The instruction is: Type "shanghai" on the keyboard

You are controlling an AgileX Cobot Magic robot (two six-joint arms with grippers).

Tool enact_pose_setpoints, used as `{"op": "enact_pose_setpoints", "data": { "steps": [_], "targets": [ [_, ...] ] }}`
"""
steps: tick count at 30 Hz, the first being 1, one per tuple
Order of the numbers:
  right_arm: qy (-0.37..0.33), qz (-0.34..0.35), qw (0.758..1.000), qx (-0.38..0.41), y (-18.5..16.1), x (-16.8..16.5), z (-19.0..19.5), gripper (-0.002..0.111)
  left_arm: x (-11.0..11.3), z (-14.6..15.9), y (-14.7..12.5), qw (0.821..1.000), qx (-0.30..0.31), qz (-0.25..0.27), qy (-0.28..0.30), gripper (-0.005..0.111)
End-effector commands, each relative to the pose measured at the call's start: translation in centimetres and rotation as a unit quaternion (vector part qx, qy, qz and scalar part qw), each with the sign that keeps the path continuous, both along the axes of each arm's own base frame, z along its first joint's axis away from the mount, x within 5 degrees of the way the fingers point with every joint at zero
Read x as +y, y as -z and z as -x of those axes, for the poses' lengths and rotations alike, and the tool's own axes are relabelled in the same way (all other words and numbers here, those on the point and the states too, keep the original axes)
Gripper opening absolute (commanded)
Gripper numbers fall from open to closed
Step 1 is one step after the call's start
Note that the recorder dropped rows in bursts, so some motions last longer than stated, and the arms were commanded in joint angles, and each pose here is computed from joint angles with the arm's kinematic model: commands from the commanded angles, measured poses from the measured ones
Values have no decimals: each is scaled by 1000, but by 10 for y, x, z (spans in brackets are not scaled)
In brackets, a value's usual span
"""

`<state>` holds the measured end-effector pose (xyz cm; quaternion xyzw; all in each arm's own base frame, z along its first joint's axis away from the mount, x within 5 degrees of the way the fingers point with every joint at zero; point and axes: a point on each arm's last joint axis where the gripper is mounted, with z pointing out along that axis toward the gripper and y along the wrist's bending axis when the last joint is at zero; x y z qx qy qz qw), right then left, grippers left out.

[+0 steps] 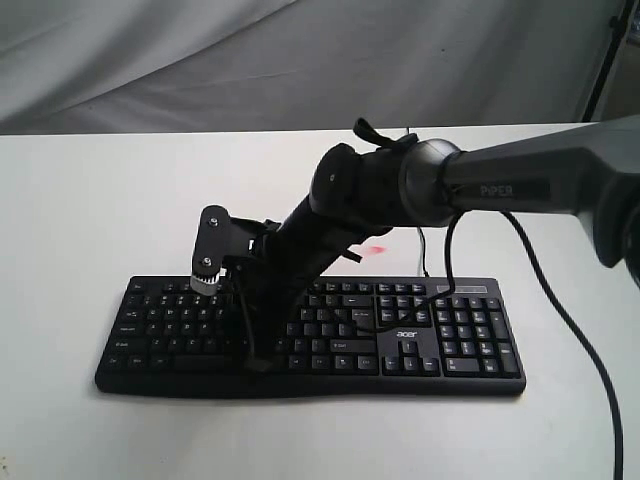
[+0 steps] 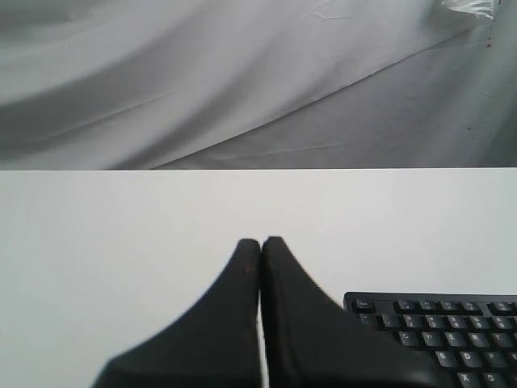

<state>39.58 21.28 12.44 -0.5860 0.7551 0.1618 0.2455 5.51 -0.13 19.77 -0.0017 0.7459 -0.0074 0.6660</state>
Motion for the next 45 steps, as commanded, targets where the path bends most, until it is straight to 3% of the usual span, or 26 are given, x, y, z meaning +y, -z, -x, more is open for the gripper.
{"op": "enact_pose_setpoints", "data": {
  "steps": [1,15,36,45],
  "targets": [
    [-4,1,1000,-1,-1,-2,0,0,0,0,0,1000,1,3,2,1],
    [-1,6,1000,7,9,-4,-1,0,0,0,0,1000,1,3,2,1],
    [25,-24,999,2,-10,-2,-2,0,0,0,0,1000,1,3,2,1],
    [41,-31,998,-47,-13,29,2,0,0,0,0,1000,1,3,2,1]
  ]
}}
